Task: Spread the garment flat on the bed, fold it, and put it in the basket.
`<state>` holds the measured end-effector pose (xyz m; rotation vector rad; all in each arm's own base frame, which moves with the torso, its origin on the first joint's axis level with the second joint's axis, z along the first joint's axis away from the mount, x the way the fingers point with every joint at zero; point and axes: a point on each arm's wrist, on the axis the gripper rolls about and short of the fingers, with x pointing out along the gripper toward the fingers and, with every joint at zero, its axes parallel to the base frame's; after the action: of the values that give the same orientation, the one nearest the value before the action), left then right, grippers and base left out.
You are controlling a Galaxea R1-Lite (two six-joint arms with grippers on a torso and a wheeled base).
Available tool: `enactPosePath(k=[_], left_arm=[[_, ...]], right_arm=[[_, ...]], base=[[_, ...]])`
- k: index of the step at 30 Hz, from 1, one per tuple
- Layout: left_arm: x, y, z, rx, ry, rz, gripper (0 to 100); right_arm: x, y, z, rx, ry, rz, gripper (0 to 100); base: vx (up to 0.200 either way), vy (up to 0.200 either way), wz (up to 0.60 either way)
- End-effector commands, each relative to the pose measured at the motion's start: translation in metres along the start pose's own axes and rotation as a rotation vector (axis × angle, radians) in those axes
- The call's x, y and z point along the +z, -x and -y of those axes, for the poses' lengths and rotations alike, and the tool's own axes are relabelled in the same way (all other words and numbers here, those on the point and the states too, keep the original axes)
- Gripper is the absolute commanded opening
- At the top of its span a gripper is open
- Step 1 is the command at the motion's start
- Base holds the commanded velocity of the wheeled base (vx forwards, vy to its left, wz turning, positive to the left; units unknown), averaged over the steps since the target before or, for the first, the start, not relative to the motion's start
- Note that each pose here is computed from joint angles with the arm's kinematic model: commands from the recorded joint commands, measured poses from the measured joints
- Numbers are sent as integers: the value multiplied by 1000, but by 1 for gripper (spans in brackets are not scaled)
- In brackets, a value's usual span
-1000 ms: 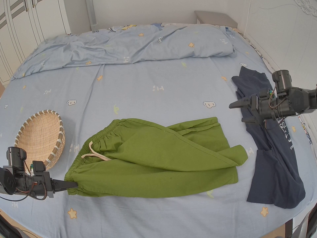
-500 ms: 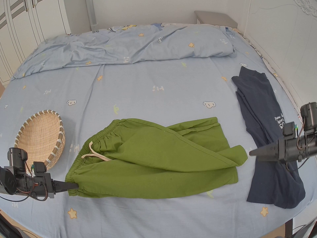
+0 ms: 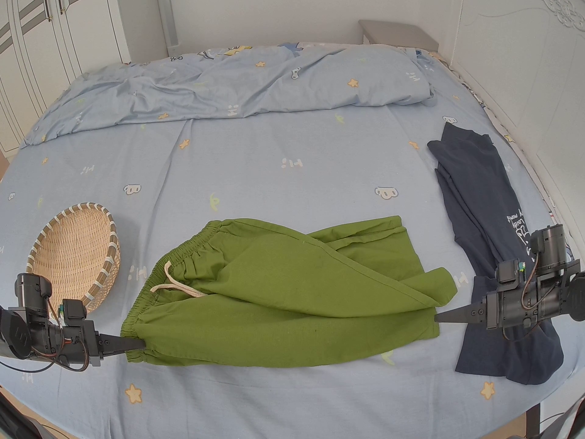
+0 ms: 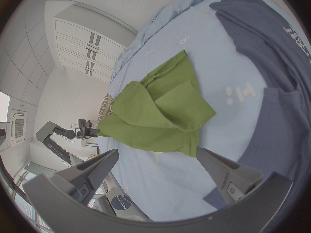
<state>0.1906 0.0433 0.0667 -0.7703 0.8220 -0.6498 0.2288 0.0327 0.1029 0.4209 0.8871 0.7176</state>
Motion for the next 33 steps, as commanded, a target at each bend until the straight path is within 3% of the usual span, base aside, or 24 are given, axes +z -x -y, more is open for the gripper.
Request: enactPosePath(k=[1,13,23,33], left_arm=[[0,0,0,-1,2,-1,0],[0,0,0,-1,2,-2,0],[0,0,-1,2,3,1,0],[0,0,-1,1,2,-1,0]], right_arm=[[-10,-25,18,-5,-52,-79,100],[1,-28,23,-20,-39,-47,100],[-3,-55,44,-37,-64,-87,100],[-3,-59,45,-22,-61,-92,100]], base=[[0,0,0],[0,0,0],[0,0,0],[0,0,0]])
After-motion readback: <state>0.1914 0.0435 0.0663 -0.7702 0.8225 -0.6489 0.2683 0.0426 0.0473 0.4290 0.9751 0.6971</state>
